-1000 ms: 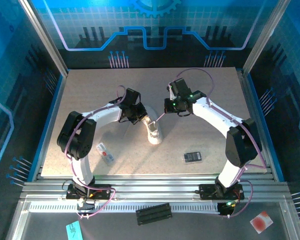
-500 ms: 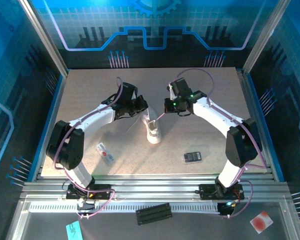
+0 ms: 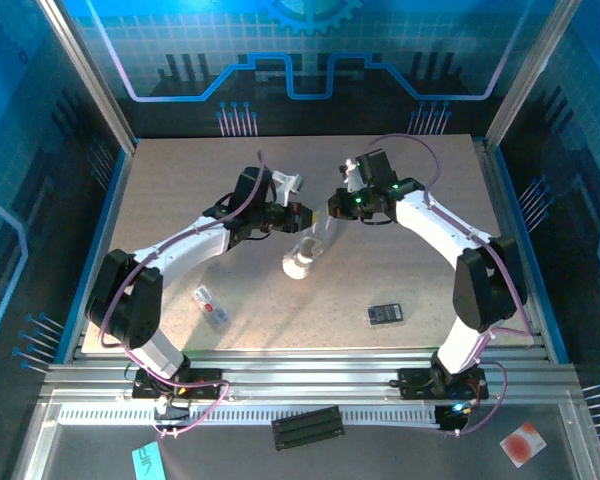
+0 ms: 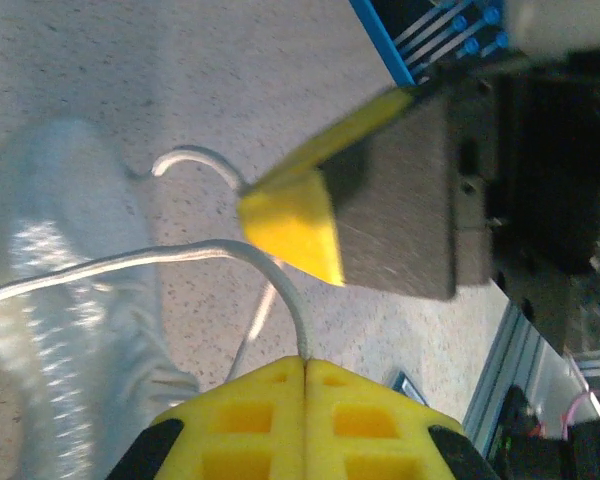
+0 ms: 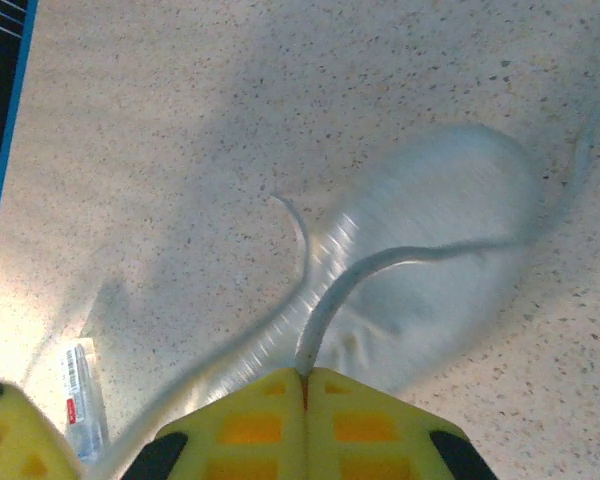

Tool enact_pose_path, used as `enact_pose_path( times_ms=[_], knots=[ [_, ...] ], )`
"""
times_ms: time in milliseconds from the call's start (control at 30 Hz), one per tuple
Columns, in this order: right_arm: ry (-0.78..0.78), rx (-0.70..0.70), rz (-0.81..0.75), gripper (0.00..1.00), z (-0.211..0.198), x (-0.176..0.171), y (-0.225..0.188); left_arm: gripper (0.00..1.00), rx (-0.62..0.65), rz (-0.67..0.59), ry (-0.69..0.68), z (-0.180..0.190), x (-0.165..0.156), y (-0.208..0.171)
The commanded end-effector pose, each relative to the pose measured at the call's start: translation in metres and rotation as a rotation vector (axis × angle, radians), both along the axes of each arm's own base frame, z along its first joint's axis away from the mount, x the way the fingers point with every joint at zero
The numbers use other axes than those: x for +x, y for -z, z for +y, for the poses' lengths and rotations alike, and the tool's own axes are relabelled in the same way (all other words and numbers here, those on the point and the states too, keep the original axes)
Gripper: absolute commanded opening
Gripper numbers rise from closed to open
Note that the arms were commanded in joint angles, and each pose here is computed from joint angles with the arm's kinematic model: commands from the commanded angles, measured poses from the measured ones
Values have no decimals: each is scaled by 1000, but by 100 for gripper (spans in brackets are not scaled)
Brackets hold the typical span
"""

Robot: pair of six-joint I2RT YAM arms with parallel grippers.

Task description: Tie the shoes

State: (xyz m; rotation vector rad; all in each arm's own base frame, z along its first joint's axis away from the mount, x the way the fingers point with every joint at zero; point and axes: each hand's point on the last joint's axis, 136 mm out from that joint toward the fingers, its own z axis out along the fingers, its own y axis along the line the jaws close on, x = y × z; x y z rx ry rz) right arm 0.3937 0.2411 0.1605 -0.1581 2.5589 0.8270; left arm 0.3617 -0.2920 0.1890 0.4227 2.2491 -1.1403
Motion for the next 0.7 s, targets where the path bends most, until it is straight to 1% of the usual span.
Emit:
enact_pose_path(
  times_ms=[0, 100, 200, 333, 667],
  knots=[
    [-5, 39, 49, 0, 3, 3, 3, 0, -11, -90, 161, -13, -23, -18],
    [-13, 40, 46, 0, 5, 5, 0, 0, -24, -69, 187, -14, -32, -11],
    [-31, 40, 47, 0, 7, 8, -3, 0, -38, -113, 220, -18, -41, -7],
    [-64, 47, 45, 0, 9, 7, -6, 0, -9, -148, 255, -20, -46, 2],
    [-230, 143, 38, 0, 20, -15, -4, 0, 52, -295, 367, -23, -51, 8]
  ],
)
